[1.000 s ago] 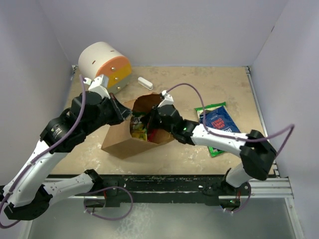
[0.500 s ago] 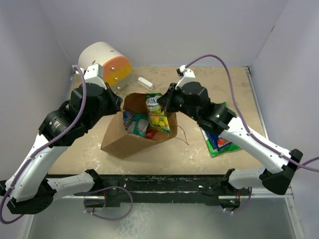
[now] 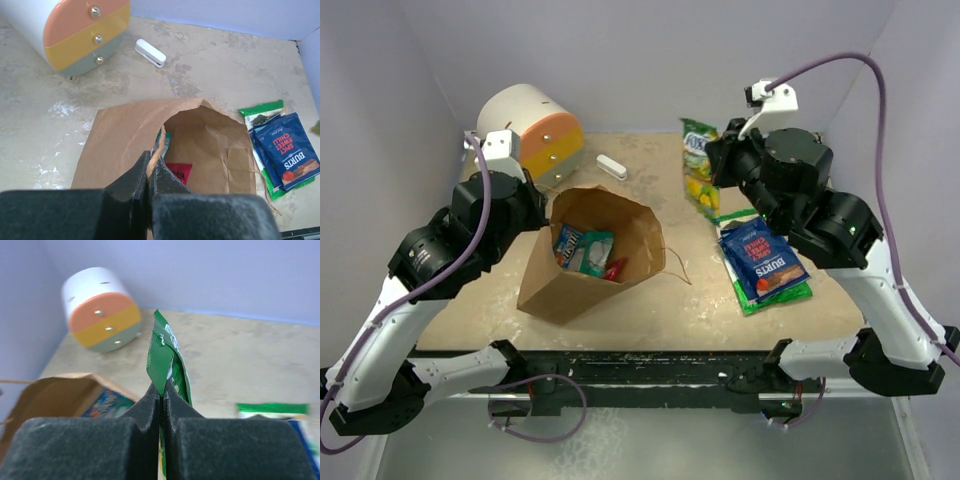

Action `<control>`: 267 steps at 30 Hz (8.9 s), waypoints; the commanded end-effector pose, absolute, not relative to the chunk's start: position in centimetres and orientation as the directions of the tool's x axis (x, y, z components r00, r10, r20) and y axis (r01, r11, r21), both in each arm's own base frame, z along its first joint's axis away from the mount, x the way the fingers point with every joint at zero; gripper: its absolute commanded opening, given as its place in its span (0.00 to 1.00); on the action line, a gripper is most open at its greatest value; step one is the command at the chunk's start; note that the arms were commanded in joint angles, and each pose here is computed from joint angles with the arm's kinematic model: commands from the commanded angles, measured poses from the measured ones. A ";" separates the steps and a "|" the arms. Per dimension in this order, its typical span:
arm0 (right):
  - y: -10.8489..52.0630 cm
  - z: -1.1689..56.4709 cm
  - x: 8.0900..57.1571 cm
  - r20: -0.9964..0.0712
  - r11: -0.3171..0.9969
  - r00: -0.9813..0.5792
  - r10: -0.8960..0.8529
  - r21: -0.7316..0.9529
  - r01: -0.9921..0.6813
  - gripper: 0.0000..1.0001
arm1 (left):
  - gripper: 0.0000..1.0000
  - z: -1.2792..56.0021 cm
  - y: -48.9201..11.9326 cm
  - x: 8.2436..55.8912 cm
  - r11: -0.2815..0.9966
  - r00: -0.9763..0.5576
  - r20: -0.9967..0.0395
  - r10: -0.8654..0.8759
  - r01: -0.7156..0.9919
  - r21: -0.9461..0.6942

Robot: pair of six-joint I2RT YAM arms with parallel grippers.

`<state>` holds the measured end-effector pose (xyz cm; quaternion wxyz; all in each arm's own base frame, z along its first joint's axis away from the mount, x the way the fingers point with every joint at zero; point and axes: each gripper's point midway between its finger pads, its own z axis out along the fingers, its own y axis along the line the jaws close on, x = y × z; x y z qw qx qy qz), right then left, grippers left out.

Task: Take the snacks out of the paper bag
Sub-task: Take out the snack from the paper bag, then place the snack at the center of the board, then take out the snack from the paper bag, then place the snack at the center of the board.

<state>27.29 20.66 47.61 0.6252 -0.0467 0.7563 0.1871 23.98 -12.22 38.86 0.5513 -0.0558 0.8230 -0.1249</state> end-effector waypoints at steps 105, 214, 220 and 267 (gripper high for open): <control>23.2 29.9 15.1 -0.961 0.261 0.023 -0.276 -0.098 -0.960 0.77 | 0.00 34.2 -25.1 20.7 0.566 -0.498 -0.867 -0.015 0.711 -0.418; 40.3 17.2 25.9 -0.651 0.030 0.350 -0.673 -0.497 -0.867 0.00 | 0.00 37.8 -21.3 24.9 0.784 -0.450 -0.882 -0.136 0.496 -0.374; 37.8 20.3 23.1 -0.692 0.025 0.327 -0.643 -0.446 -0.894 0.00 | 0.00 37.9 -20.9 25.0 0.797 -0.452 -0.880 -0.149 0.472 -0.377; 4.7 27.2 30.7 -0.685 0.895 -0.699 -0.206 -0.420 0.149 0.00 | 0.00 41.4 -15.7 28.8 0.937 -0.247 -0.968 0.042 0.345 -0.048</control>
